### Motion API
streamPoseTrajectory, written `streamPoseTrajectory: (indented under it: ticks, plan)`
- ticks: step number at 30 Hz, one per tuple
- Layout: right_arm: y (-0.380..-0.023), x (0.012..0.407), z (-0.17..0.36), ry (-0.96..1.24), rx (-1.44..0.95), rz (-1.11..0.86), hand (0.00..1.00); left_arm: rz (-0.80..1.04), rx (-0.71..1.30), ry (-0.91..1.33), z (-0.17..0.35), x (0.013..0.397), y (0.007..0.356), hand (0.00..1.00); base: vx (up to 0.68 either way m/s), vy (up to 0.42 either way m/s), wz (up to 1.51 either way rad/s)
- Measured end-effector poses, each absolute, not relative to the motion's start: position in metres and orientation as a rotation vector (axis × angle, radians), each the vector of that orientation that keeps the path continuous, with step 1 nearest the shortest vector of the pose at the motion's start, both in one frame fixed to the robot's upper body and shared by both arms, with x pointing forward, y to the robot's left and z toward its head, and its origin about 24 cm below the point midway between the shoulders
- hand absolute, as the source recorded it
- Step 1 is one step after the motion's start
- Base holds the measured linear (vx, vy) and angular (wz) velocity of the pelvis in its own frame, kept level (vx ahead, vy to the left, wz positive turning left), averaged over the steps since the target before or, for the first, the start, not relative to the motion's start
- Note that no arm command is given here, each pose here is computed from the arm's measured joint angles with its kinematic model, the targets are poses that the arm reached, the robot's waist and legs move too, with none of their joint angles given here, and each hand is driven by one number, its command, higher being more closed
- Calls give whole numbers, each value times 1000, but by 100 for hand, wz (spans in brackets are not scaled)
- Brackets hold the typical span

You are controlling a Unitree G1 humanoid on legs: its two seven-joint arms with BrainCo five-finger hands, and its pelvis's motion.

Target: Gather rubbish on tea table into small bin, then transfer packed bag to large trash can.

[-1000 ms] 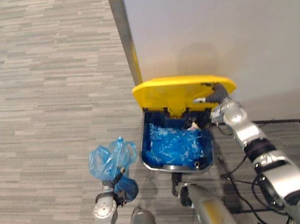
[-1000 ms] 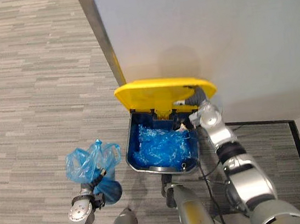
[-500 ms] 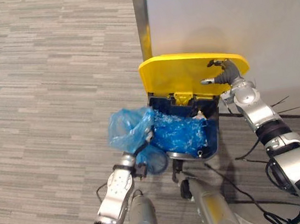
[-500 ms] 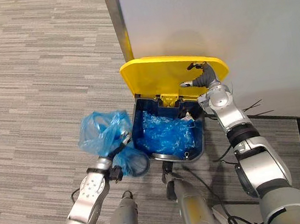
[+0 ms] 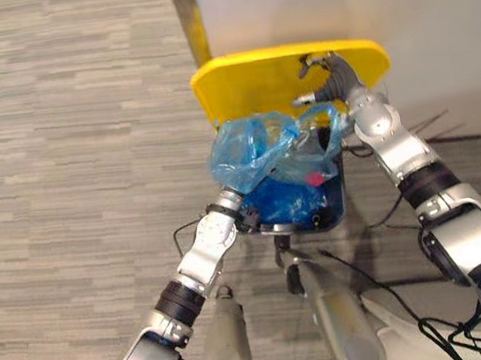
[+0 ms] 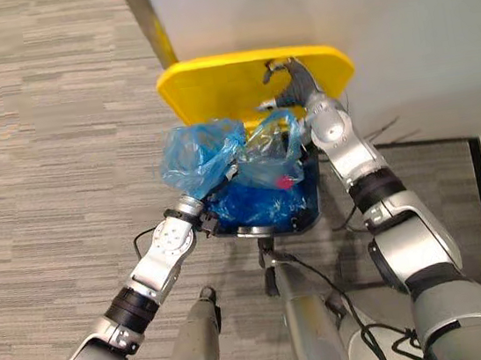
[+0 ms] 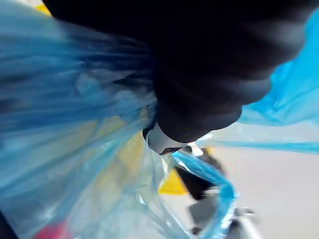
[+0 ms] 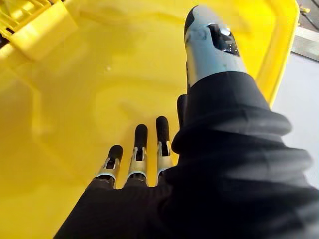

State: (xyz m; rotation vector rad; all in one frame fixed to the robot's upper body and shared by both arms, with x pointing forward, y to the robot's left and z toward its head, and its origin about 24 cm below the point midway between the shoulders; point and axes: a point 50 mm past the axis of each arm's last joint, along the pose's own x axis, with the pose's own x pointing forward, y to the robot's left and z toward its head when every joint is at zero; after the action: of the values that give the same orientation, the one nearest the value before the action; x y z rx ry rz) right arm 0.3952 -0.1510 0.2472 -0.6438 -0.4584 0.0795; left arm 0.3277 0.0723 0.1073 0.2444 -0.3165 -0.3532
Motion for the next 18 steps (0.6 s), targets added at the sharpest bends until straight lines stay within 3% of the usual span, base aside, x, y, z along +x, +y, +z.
streamPoseTrajectory:
  ticks: [4, 5, 13, 18]
  plan:
    - [-146, 390, 273, -548, -656, 77, 0, -318, 357, -231, 94, 345, 75, 100, -8, 26, -12]
    - [-144, 389, 277, -568, -653, 80, 0, -311, 394, -193, 88, 349, 75, 0, 20, 24, -18]
    - [-121, 381, 300, -702, -645, 110, 0, -236, 604, -9, 67, 372, 89, 0, 9, 32, -11]
    - [-111, 379, 300, -716, -622, 135, 0, -235, 669, -12, 65, 372, 90, 0, 30, 25, -3]
